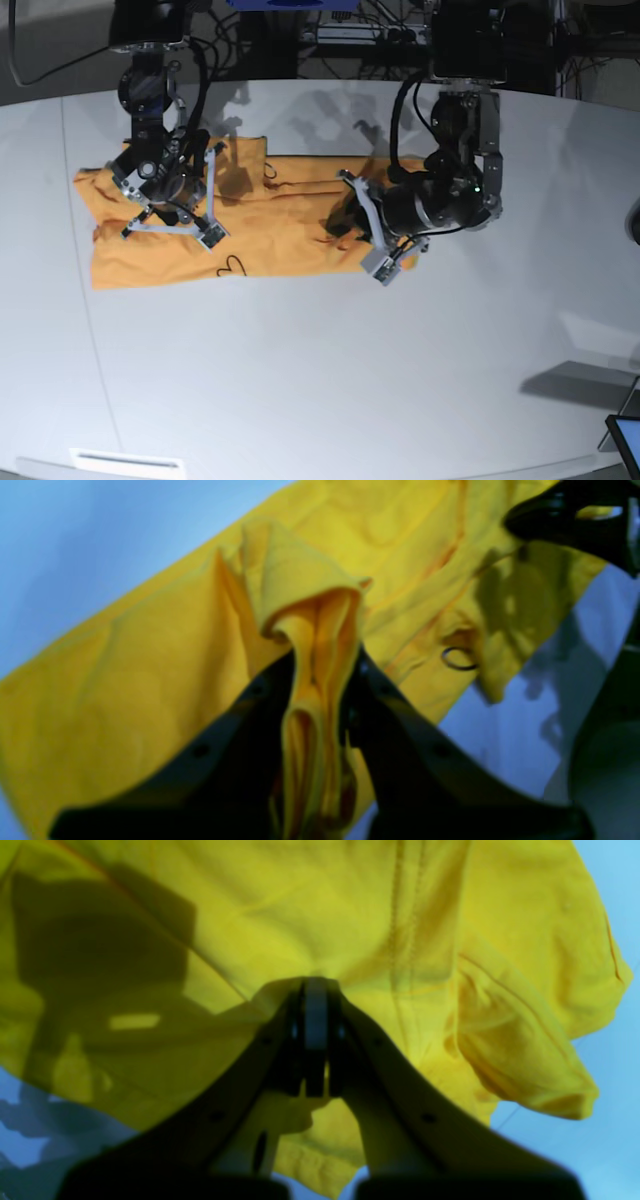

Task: Fold the T-shirt properly
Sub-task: 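Carry the hem end with the left gripper toward the right gripper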

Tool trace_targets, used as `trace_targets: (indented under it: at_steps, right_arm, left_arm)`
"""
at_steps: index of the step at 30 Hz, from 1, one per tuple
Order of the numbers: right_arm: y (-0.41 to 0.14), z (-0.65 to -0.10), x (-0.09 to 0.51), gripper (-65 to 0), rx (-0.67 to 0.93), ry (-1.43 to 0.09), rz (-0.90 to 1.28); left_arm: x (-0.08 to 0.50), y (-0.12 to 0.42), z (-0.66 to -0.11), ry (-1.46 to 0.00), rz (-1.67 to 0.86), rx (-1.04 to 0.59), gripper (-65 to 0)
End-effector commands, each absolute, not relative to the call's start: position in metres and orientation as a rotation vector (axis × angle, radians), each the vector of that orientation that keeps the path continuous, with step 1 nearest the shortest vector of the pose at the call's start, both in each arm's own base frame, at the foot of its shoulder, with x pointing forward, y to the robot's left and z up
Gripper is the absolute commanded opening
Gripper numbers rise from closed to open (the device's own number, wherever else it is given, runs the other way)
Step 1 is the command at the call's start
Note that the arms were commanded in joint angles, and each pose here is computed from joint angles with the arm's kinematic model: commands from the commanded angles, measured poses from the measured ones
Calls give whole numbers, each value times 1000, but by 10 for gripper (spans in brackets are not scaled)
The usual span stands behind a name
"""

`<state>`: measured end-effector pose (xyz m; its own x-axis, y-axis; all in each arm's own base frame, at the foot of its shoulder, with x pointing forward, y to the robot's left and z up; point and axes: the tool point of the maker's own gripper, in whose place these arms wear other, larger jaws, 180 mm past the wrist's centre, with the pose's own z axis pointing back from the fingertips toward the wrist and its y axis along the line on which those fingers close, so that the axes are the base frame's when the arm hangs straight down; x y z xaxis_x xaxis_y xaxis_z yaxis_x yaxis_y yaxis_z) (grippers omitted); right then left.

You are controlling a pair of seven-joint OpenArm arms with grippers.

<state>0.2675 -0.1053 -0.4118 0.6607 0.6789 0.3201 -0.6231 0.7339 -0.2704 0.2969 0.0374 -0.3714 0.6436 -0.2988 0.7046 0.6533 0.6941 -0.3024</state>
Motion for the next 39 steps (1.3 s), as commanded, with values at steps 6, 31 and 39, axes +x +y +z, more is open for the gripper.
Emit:
trace_targets:
  at_steps: [6, 31, 39]
  right_arm:
    - [-99, -414, 264, -650, -117, -414, 749]
    - [-101, -414, 264, -650, -122, -413, 750]
    - [-102, -413, 265, -650, -124, -413, 750]
  left_arm:
    - [304, 18, -360, -707, -542, -638, -650]
    - [318, 8, -359, -703, -503, -668, -650]
    - [321, 2, -357, -707, -468, -681, -650]
